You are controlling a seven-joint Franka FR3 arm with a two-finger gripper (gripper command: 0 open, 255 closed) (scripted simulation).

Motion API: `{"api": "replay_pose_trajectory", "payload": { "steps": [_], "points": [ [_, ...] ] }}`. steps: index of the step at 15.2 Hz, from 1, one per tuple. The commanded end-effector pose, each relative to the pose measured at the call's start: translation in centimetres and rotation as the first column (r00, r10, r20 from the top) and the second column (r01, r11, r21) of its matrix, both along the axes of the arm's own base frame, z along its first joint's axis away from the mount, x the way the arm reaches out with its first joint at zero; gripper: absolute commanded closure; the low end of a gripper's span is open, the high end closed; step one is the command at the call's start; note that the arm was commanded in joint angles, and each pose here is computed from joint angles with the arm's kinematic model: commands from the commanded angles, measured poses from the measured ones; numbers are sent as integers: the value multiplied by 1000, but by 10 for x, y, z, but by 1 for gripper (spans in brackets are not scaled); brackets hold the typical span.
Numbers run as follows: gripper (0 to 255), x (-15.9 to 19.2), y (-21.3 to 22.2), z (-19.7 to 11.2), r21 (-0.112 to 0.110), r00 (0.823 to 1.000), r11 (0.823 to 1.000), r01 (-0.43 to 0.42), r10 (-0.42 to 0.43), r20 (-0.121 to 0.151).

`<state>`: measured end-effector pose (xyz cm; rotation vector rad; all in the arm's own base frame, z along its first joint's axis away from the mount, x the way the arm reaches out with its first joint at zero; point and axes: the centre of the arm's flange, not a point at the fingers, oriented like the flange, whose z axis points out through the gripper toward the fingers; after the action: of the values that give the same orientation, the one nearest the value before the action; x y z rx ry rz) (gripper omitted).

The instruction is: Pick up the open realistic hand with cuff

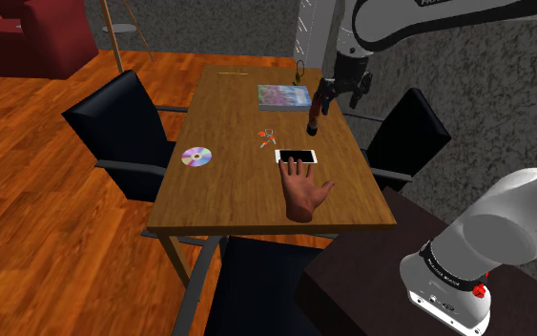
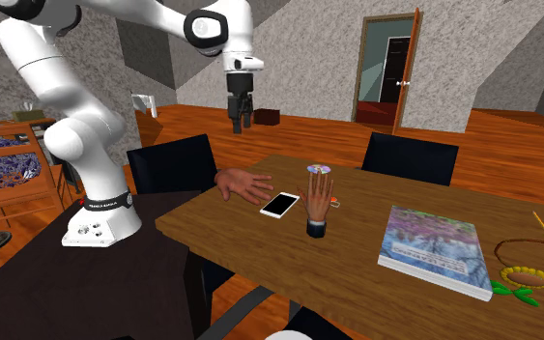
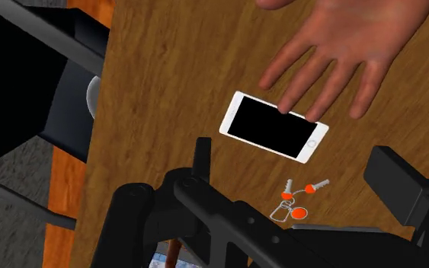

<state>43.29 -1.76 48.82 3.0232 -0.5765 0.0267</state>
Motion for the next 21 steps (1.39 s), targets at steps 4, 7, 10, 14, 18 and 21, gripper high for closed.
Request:
{"api": "replay_pose_trajectory", "payload": {
  "steps": [4,7,10,14,18,21],
  "points": [
    [0,50,-18,-34,-43,984,983,176,-175,28],
    [0,79,-34,-53,-66,960,958,278,-276,47],
    [0,106,-53,-71,-88,926,922,377,-372,69],
    [0,139,-84,-94,-112,864,857,503,-494,101],
    [0,167,-118,-114,-131,788,778,615,-601,134],
    [0,167,-118,-130,-131,788,778,615,-601,134]
  ]
}}
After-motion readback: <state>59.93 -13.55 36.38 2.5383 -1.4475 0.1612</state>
